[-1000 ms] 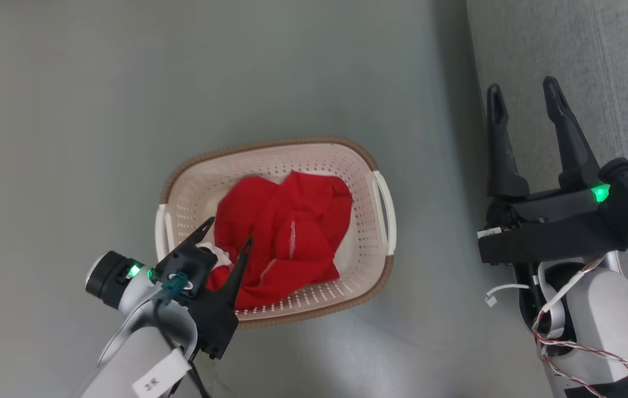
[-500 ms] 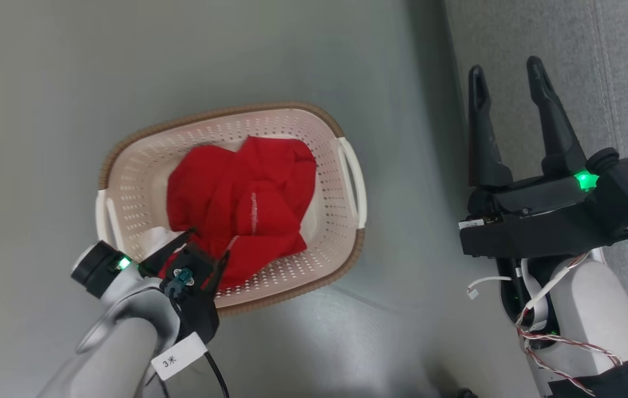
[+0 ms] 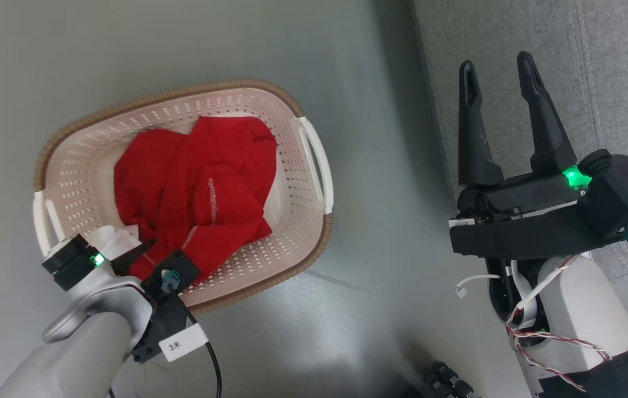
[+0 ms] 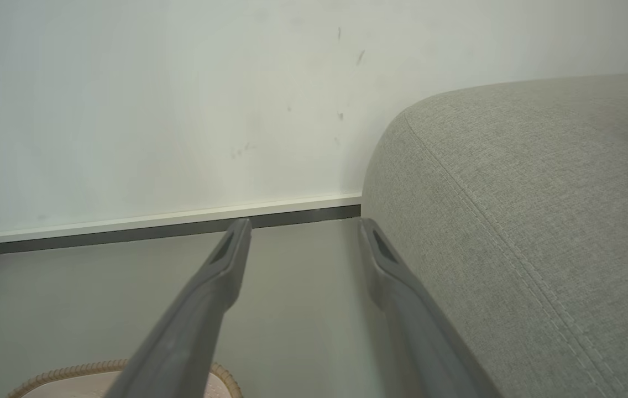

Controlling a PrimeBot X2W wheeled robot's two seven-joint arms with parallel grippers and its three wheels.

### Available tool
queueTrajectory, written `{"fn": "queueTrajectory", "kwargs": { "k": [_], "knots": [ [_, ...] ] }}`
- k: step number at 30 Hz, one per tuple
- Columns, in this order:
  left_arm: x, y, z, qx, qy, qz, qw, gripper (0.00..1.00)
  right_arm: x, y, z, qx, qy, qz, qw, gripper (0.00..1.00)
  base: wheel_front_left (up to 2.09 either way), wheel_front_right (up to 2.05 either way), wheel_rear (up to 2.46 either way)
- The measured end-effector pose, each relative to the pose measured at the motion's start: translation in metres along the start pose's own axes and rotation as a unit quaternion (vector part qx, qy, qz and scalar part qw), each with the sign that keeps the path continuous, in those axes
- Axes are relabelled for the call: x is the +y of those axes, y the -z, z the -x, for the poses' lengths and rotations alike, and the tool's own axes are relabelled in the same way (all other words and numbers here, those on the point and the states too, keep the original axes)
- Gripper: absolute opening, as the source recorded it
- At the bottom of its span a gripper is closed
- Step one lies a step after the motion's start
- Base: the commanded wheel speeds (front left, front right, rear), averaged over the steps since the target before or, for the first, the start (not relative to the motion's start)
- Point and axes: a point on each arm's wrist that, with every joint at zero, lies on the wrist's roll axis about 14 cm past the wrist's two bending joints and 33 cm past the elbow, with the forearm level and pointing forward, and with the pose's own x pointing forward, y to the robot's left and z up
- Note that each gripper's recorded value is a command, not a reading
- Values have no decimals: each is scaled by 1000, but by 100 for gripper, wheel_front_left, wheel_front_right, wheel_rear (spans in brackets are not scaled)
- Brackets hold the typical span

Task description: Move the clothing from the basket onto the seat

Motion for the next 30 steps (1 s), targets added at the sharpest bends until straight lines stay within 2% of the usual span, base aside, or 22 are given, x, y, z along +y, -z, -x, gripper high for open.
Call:
{"fn": "queueTrajectory", "kwargs": {
  "k": [15, 16, 17, 18, 19, 20, 21, 30],
  "knots": [
    [10, 36, -18, 110, 14, -74, 991, 100, -13, 13, -1, 3, 17, 4, 1000, 100, 0, 0, 0],
    [11, 38, -18, 117, 13, -76, 990, 95, -13, 13, -1, 2, 17, 3, 1000, 100, 0, 0, 0],
    [11, 40, -18, 123, 14, -79, 989, 64, -13, 14, -1, 3, 17, 3, 1000, 100, 0, 0, 0],
    [11, 41, -18, 130, 14, -82, 988, 47, -13, 14, -1, 2, 17, 1, 1000, 100, 0, 0, 0],
    [11, 42, -18, 133, 14, -83, 988, 37, -13, 14, -1, 1, 17, -1, 1000, 100, 0, 0, 0],
    [11, 41, -18, 134, 15, -84, 987, 6, -12, 14, -1, -1, 17, -3, 1000, 100, 0, 0, 0],
    [11, 42, -19, 140, 14, -85, 986, 0, -12, 14, -2, -1, 17, -3, 1000, 100, 0, 0, 0],
    [12, 41, -19, 151, 14, -91, 984, 0, -9, 14, -7, -9, 12, -15, 1000, 100, 0, 0, 0]
  ]
}}
